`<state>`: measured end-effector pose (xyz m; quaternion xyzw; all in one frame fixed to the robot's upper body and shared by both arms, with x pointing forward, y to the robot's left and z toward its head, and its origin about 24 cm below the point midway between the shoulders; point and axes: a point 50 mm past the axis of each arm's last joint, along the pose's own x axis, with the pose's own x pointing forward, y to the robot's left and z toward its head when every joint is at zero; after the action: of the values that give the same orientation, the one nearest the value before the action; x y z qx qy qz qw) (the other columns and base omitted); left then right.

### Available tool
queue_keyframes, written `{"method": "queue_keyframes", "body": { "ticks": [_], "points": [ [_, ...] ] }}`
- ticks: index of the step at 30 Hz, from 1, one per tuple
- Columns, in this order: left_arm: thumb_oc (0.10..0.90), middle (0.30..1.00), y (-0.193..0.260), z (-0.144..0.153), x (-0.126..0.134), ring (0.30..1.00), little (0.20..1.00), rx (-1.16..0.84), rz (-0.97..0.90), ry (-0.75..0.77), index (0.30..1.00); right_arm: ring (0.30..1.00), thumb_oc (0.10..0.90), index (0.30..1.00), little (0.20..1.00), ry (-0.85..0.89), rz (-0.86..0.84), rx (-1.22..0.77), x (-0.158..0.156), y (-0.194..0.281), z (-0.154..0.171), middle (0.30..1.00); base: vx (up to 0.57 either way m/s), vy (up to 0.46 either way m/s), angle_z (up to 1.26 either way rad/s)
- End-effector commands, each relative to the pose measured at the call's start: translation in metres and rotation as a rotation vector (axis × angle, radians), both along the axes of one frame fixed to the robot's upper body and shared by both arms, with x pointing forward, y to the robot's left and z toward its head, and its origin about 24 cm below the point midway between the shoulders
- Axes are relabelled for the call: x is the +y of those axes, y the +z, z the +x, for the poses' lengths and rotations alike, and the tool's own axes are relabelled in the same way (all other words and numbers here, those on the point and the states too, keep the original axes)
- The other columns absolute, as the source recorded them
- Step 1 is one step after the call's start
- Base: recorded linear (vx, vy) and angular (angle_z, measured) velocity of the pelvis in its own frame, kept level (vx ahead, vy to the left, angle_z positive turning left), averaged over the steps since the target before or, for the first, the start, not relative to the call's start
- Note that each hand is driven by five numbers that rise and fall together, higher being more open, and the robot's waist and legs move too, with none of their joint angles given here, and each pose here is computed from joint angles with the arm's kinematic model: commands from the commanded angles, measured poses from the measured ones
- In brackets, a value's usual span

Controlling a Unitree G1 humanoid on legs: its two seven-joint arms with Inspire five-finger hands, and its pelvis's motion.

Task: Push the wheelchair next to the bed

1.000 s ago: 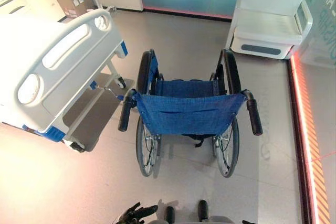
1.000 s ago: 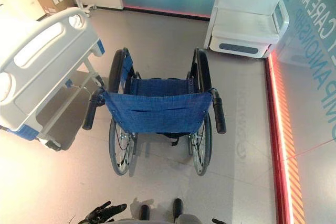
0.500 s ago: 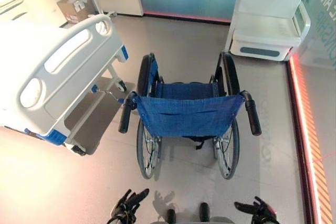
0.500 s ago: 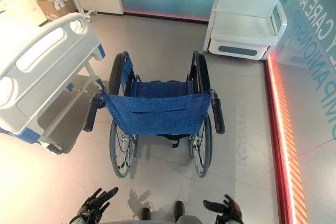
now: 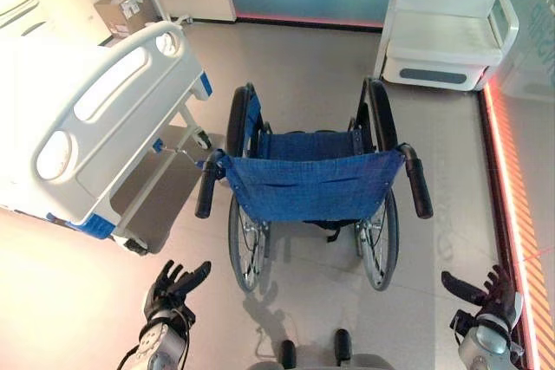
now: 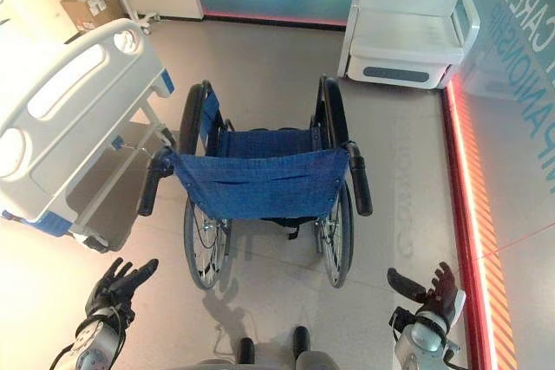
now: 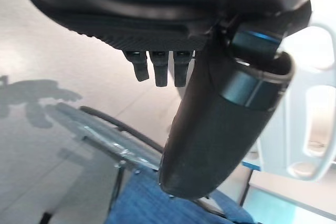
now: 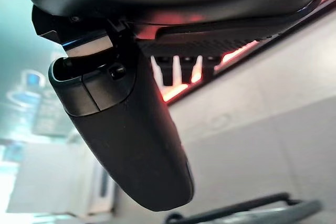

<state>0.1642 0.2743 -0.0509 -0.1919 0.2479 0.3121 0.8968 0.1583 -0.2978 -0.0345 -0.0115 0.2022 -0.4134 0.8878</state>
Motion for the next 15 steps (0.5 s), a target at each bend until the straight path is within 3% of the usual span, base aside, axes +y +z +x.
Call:
{"method": "queue_keyframes", "body": {
  "ticks": [1, 7, 15],
  "points": [
    [0.8, 0.9, 0.056, 0.028, 0.034, 0.9, 0.9, -0.191, 0.165, 0.03, 0.9, 0.9, 0.8, 0.9, 0.9, -0.026, -0.225, -0.28, -0.021, 0.066, 0.024, 0.9, 0.0, 0.0, 0.0],
    [0.8, 0.9, 0.113, 0.044, 0.035, 0.9, 0.9, -0.423, 0.275, 0.035, 0.9, 0.9, 0.8, 0.9, 0.9, 0.117, -0.331, -0.572, -0.005, 0.131, 0.045, 0.9, 0.0, 0.0, 0.0],
    [0.8, 0.9, 0.168, 0.051, 0.026, 0.9, 0.9, -0.66, 0.45, -0.05, 0.9, 0.9, 0.8, 0.9, 0.9, 0.182, -0.435, -0.915, 0.013, 0.194, 0.044, 0.9, 0.0, 0.0, 0.0]
  ]
}}
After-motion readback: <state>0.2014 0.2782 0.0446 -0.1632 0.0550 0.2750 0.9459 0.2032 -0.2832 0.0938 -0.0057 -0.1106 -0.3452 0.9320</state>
